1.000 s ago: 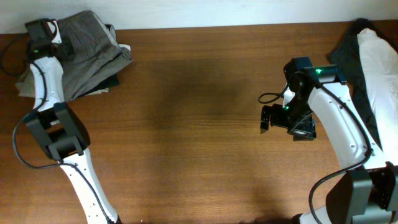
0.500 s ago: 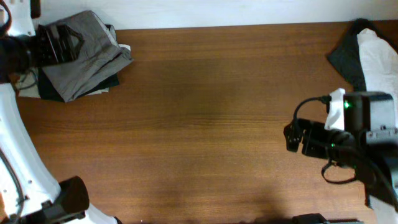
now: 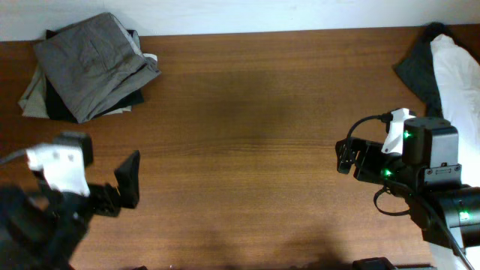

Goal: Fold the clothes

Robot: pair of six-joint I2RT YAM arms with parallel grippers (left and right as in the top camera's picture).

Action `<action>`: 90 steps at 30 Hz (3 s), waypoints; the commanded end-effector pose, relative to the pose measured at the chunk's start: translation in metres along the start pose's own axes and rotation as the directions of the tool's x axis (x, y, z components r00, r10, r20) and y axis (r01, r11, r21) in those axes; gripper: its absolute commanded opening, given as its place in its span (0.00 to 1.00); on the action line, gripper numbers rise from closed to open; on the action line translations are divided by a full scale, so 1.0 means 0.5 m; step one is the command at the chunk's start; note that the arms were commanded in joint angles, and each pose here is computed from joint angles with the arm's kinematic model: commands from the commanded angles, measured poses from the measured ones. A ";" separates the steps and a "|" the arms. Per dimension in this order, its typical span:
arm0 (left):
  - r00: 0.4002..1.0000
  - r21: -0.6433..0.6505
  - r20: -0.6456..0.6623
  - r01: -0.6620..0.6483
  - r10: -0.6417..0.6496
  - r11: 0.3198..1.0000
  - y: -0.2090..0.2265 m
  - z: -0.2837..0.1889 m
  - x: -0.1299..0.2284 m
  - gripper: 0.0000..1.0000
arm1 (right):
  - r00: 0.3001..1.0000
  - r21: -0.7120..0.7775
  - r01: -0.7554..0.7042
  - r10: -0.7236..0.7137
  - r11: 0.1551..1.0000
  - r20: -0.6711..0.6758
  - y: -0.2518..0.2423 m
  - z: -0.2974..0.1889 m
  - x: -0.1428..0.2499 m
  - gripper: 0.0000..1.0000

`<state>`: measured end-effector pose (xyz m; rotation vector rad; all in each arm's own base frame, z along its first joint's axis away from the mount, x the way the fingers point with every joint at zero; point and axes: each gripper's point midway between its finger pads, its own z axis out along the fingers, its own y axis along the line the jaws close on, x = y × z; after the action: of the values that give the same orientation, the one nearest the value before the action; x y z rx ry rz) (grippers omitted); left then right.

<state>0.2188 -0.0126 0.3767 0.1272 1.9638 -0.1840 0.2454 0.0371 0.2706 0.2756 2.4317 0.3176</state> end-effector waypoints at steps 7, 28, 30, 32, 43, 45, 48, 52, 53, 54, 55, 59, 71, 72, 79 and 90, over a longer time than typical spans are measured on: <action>1.000 0.009 0.002 0.012 -0.012 1.000 -0.007 0.025 0.118 0.99 | 0.998 0.063 -0.014 0.018 0.998 -0.056 -0.018 0.044 -0.002 0.99; 1.000 0.010 -0.001 0.013 -0.013 1.000 -0.007 0.025 0.119 0.99 | 0.997 0.007 0.016 -0.016 1.000 -0.071 0.002 0.056 -0.006 0.98; 1.000 0.010 -0.001 0.014 -0.014 1.000 -0.007 0.025 0.119 0.99 | 0.998 0.007 0.027 -0.027 1.000 -0.063 0.003 0.057 -0.010 0.99; 1.000 0.010 -0.001 0.014 -0.014 1.000 -0.007 0.025 0.119 0.99 | 0.998 0.006 0.055 -0.054 0.998 -0.030 0.001 0.044 -0.017 0.99; 1.000 0.010 -0.001 0.014 -0.014 1.000 -0.007 0.025 0.120 0.99 | 0.794 -0.032 0.076 -0.042 0.997 0.607 -0.066 -0.076 0.016 0.99; 1.000 0.010 -0.001 0.014 -0.014 1.000 -0.007 0.025 0.119 0.99 | 0.743 -0.042 0.093 -0.041 0.995 0.668 -0.075 -0.048 0.024 0.99; 1.000 0.010 -0.001 0.014 -0.014 1.000 -0.007 0.025 0.119 0.99 | 0.698 -0.081 0.090 -0.004 0.993 0.716 -0.086 0.003 0.038 0.98; 1.000 0.010 -0.004 0.015 -0.015 1.000 -0.007 0.025 0.121 0.99 | 0.664 -0.118 0.093 0.027 0.989 0.747 -0.092 0.041 0.051 0.99; 1.000 0.010 -0.004 0.015 -0.015 1.000 -0.007 0.025 0.121 0.99 | 0.652 -0.123 0.103 0.026 0.987 0.757 -0.089 0.042 0.053 0.99; 1.000 0.010 -0.004 0.015 -0.015 1.000 -0.007 0.025 0.121 0.99 | 0.642 -0.124 0.106 0.028 0.987 0.767 -0.090 0.042 0.056 0.98; 1.000 0.010 -0.004 0.015 -0.015 1.000 -0.007 0.025 0.121 0.99 | 0.633 -0.120 0.115 0.021 0.986 0.774 -0.089 0.042 0.057 0.99; 1.000 0.010 -0.004 0.015 -0.015 1.000 -0.007 0.025 0.121 0.99 | 0.600 -0.111 0.110 0.023 0.988 0.800 -0.091 0.027 0.045 0.99; 1.000 0.010 -0.004 0.015 -0.015 1.000 -0.007 0.025 0.121 0.99 | 0.529 -0.081 0.130 -0.001 0.988 0.848 -0.108 0.070 0.048 0.99; 1.000 0.010 -0.004 0.015 -0.015 1.000 -0.007 0.025 0.121 0.99 | 0.551 -0.076 0.123 -0.005 0.990 0.834 -0.114 0.087 0.057 0.99; 1.000 0.010 -0.004 0.015 -0.015 1.000 -0.007 0.025 0.121 0.99 | 0.595 0.082 0.214 -0.197 0.973 0.779 -0.127 0.124 0.082 0.99; 1.000 0.010 -0.004 0.015 -0.015 1.000 -0.007 0.025 0.121 0.99 | 0.674 0.083 0.199 -0.198 0.976 0.712 -0.143 0.162 0.113 0.99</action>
<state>0.2063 -0.0165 0.3158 0.1209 1.9722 -0.1894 0.2465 -0.0022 0.1571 0.1009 1.6465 0.0905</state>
